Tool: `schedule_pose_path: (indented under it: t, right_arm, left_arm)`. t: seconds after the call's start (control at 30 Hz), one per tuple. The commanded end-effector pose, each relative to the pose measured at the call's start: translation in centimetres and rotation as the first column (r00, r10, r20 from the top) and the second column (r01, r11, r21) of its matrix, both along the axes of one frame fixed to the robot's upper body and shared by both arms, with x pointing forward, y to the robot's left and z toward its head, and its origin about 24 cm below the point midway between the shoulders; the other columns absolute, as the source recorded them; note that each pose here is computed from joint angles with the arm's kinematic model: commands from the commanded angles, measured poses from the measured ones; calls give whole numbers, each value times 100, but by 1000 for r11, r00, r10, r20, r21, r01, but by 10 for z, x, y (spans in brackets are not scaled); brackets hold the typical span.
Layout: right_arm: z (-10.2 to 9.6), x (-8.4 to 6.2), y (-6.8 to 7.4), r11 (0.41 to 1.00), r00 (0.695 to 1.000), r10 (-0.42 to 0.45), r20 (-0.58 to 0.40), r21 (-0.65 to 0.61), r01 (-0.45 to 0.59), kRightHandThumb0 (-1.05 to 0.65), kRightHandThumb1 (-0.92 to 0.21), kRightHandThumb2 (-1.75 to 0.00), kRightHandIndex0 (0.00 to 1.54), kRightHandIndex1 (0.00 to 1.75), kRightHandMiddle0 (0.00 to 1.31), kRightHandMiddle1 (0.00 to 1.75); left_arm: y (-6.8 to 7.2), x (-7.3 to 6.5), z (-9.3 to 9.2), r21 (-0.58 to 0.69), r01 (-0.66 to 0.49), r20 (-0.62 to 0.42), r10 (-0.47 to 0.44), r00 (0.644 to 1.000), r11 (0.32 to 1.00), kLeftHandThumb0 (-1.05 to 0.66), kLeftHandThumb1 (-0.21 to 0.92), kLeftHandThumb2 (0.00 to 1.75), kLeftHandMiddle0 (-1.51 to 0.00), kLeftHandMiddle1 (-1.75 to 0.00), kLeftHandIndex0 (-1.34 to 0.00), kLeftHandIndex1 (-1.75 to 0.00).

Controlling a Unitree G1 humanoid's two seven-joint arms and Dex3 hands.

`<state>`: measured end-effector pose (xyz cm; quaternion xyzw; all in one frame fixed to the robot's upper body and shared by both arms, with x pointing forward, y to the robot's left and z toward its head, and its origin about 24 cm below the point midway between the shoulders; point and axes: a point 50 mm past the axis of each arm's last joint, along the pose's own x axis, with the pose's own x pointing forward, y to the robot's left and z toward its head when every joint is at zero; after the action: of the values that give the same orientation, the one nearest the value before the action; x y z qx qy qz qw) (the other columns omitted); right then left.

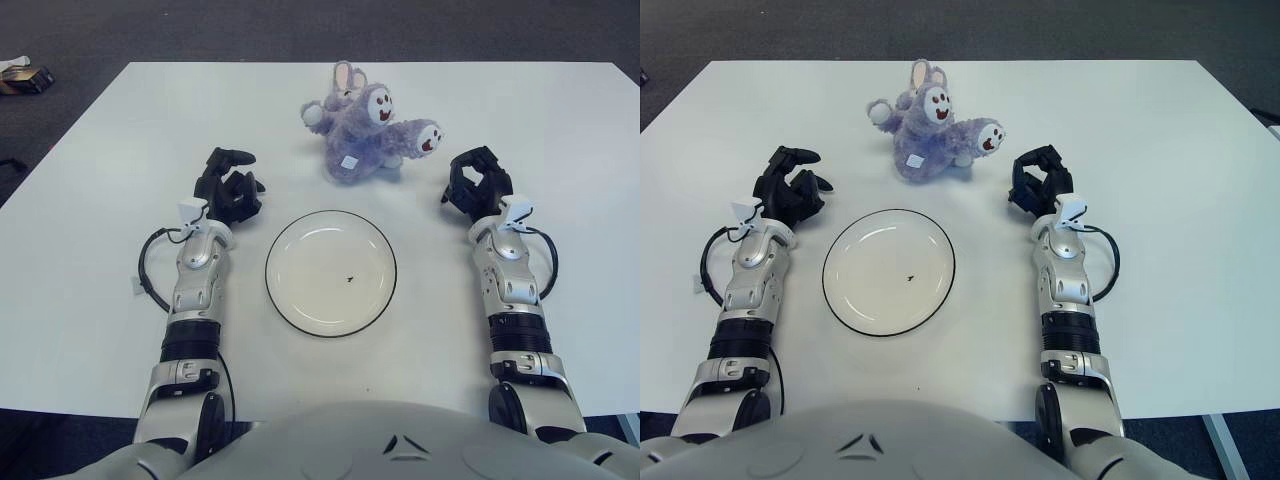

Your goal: Put the doll into the plate.

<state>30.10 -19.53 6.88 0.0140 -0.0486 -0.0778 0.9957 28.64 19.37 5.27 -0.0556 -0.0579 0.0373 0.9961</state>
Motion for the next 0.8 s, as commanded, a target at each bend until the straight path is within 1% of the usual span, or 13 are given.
schedule_pose_path:
  t: [0.0,0.3,0.37,0.47,0.73,0.77]
  right_arm:
    - [7,1,0,1000,1000,-2,29,-7,2,-38,-66,-86,88,175,36,175]
    - [7,0,0,1000,1000,-2,31,-9,2,-38,-66,-86,88,175,36,175]
    - [16,1,1,1000,996,-13,91,-12,15,-38,-66,-86,88,175,36,175]
    - [23,1,3,999,988,-35,151,-18,39,-38,-67,-84,89,175,35,175]
    - [24,0,4,999,984,-45,171,-21,49,-38,-69,-82,89,175,34,175]
    - [31,0,4,998,970,-50,237,-30,58,-38,-69,-82,89,175,34,175]
  left_arm:
    - [0,-14,-27,-17,-12,-103,10,995,1000,-1,51,102,-52,-175,-39,-150]
    - [0,-14,-27,-17,-12,-103,10,995,1000,-1,51,102,-52,-175,-39,-150]
    - [-1,-14,-27,-16,-13,-101,11,995,1000,-1,51,102,-52,-175,-39,-150]
    - [-2,-14,-27,-16,-13,-100,11,995,1000,-1,51,102,-52,-175,-39,-150]
    - [-2,-14,-27,-16,-13,-100,11,995,1000,-1,51,102,-52,-175,-39,-150]
    - [-1,-14,-26,-16,-14,-99,12,995,1000,-1,51,102,-52,-175,-39,-150]
